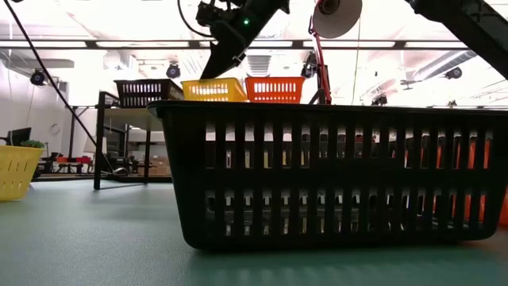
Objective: Stack baskets on shelf by color
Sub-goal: Adjust the yellow bin on the shelf
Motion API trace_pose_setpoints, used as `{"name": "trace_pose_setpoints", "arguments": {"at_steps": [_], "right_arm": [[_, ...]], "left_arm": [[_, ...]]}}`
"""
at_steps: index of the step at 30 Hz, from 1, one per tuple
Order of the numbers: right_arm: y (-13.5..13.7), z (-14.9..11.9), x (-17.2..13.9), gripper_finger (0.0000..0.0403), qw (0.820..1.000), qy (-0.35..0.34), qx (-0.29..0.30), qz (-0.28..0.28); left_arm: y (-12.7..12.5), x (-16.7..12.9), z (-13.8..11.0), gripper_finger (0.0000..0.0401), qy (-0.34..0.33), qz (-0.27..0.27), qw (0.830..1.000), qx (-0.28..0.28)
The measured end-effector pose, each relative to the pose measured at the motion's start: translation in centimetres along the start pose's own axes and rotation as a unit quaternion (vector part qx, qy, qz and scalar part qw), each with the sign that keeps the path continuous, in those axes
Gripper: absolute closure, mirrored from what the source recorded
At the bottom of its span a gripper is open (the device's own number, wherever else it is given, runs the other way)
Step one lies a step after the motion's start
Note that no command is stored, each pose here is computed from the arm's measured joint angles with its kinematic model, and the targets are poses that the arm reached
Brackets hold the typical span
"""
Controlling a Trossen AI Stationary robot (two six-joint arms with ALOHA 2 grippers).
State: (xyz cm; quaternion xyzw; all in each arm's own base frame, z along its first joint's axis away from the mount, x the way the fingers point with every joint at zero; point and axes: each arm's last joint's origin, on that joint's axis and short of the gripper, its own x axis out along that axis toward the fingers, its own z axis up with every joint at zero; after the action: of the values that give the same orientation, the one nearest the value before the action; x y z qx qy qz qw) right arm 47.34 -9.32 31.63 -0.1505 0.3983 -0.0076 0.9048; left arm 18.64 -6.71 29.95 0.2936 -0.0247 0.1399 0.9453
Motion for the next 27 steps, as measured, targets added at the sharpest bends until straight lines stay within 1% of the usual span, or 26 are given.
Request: {"name": "trace_pose_setpoints", "arguments": {"at_steps": [4, 14, 20, 23, 27], "right_arm": [[0.1, -0.1, -0.5, 0.0394, 1.000, 0.011, -0.004, 0.005], [0.1, 0.1, -0.4, 0.0394, 1.000, 0.003, 0.002, 0.002], [0.6, 0.0, 0.0, 0.0394, 1.000, 0.012, -0.016, 0.014], [1.0, 0.0, -0.3, 0.0394, 0.999, 0.019, -0.029, 0.020], [1.1, 0.0, -0.7, 0.0394, 0.999, 0.021, -0.029, 0.021]], "left_arm": [[0.0, 0.0, 0.0, 0.0324, 0.000, 0.000, 1.000, 0.000], [0.0, 0.0, 0.0, 0.0324, 0.000, 0.000, 1.000, 0.001], [0.0, 0.0, 0.0, 0.0324, 0.000, 0.000, 1.000, 0.001], [0.0, 0.0, 0.0, 0.0324, 0.000, 0.000, 1.000, 0.001], [0.0, 0.0, 0.0, 0.0324, 0.000, 0.000, 1.000, 0.001]]}}
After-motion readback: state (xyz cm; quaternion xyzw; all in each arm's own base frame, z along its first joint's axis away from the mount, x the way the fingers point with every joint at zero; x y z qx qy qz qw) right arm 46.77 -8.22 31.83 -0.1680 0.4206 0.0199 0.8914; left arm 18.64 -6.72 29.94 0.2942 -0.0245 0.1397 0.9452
